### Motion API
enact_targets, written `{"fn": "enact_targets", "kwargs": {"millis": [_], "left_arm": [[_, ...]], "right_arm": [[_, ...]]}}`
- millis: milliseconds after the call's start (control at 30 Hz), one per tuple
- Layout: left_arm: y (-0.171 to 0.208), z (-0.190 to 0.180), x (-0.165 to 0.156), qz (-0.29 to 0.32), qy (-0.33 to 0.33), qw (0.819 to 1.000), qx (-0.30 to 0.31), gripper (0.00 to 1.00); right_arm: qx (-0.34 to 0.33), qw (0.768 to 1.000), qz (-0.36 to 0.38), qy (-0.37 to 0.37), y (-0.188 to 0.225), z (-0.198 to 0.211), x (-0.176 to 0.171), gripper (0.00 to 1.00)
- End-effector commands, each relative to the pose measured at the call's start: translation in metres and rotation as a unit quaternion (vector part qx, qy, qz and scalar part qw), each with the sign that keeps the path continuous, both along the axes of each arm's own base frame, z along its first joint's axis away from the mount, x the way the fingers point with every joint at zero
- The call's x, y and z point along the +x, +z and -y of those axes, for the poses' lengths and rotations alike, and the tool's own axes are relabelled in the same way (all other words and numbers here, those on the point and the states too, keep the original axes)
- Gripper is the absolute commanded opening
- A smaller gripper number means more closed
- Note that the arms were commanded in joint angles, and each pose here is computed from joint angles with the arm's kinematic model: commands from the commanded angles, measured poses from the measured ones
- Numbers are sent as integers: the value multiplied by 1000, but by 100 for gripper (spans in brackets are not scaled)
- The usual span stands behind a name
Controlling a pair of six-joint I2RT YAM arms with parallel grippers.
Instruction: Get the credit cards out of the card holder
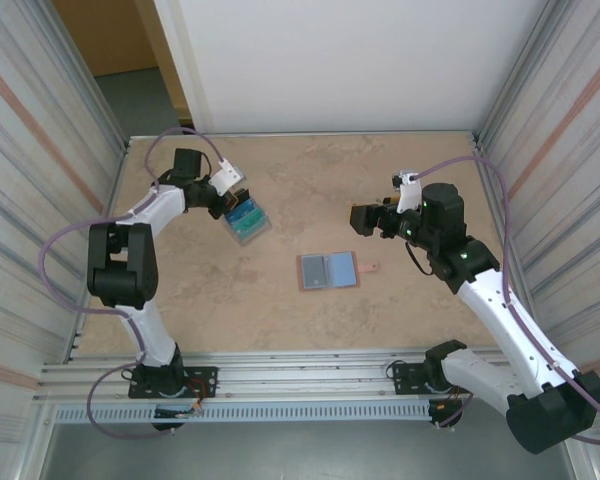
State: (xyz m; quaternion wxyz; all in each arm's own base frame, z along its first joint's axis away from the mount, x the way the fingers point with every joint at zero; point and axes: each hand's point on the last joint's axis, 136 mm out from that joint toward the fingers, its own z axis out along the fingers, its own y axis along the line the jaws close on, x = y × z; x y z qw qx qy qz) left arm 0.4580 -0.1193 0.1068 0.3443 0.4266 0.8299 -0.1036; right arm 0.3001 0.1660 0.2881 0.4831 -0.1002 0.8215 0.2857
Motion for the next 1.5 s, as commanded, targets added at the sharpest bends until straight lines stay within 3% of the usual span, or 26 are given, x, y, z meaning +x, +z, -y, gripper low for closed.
{"fn": "enact_targets", "kwargs": {"millis": [0, 600, 867, 1233, 1333, 1400, 1467], "left_arm": [[-3, 3, 3, -7, -4, 1000, 4, 0], [0, 35, 10, 1, -19, 1000, 14, 0], [17, 22, 9, 19, 3, 999, 39, 22], [53, 13, 1, 61, 26, 997, 42, 27], [74, 13, -4, 82, 31, 995, 36, 30], [88, 14, -10, 97, 40, 994, 28, 38], [105, 12, -16, 114, 66, 991, 17, 55]], "right_arm": [[12, 1000, -2, -8, -1, 1, 4, 99], [10, 999, -13, -44, -7, 12, 8, 99], [13, 999, -18, -39, -9, 10, 7, 99], [3, 998, -41, -43, -17, 11, 5, 100], [-13, 996, -76, -44, -35, 10, 7, 95], [-27, 994, -92, -47, -44, 10, 6, 91], [-43, 992, -111, -48, -57, 8, 3, 89]]}}
